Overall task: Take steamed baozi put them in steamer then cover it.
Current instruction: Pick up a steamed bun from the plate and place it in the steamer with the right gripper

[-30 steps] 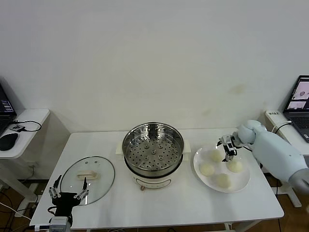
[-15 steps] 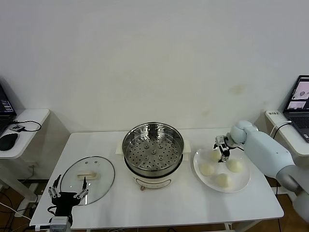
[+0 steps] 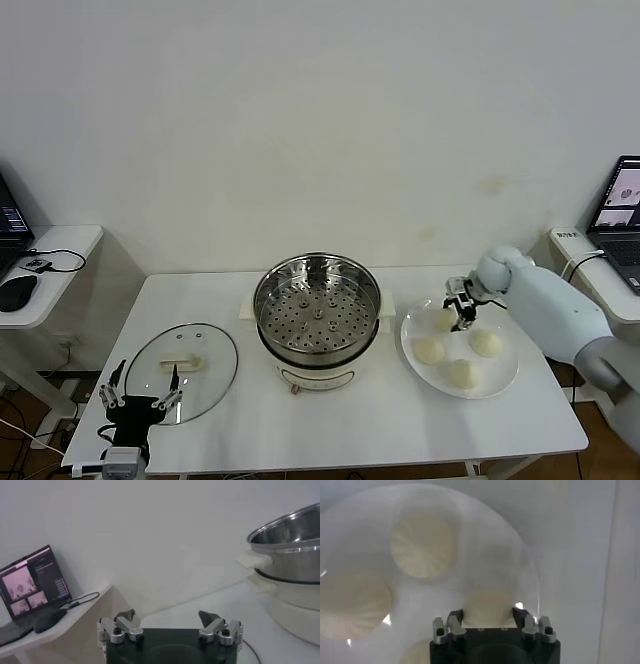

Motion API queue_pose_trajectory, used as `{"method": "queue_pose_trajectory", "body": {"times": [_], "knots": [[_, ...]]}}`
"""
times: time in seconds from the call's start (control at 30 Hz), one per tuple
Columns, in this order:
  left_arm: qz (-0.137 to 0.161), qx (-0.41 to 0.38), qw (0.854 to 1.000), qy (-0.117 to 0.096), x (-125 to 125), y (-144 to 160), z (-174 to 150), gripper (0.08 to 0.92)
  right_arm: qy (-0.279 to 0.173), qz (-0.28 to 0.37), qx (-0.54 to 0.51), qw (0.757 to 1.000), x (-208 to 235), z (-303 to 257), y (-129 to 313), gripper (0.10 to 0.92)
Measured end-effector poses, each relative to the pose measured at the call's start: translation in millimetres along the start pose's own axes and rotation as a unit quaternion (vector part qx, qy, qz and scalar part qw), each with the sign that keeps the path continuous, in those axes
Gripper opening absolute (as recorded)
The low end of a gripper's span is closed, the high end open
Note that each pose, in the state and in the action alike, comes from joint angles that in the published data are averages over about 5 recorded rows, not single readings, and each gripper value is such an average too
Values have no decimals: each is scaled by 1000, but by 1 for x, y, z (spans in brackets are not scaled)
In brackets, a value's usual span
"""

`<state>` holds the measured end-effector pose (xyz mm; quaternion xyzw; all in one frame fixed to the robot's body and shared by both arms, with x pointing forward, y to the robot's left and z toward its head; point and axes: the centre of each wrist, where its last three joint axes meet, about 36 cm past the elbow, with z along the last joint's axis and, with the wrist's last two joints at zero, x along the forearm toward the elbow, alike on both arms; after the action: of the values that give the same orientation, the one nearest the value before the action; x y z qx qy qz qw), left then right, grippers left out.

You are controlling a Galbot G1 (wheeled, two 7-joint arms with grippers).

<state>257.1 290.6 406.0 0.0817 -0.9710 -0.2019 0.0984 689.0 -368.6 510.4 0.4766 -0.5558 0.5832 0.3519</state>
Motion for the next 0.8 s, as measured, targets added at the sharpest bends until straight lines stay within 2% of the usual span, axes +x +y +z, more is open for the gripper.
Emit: {"method": "queue_pose_trajectory", "body": {"times": [0.47,0.63,0.8], "knots": [[7,8,1000,-9,-1,-4,-4,823,-68,82,58,993,121,-71,-60,645],[3,12,1000,-7,-2,-3,-1,823,-97,99,105,985,141,-117,-78,645],[-1,15,1000,-3,-1,-2,2,823,-117,99,168,974,140,-170,-88,647]]}}
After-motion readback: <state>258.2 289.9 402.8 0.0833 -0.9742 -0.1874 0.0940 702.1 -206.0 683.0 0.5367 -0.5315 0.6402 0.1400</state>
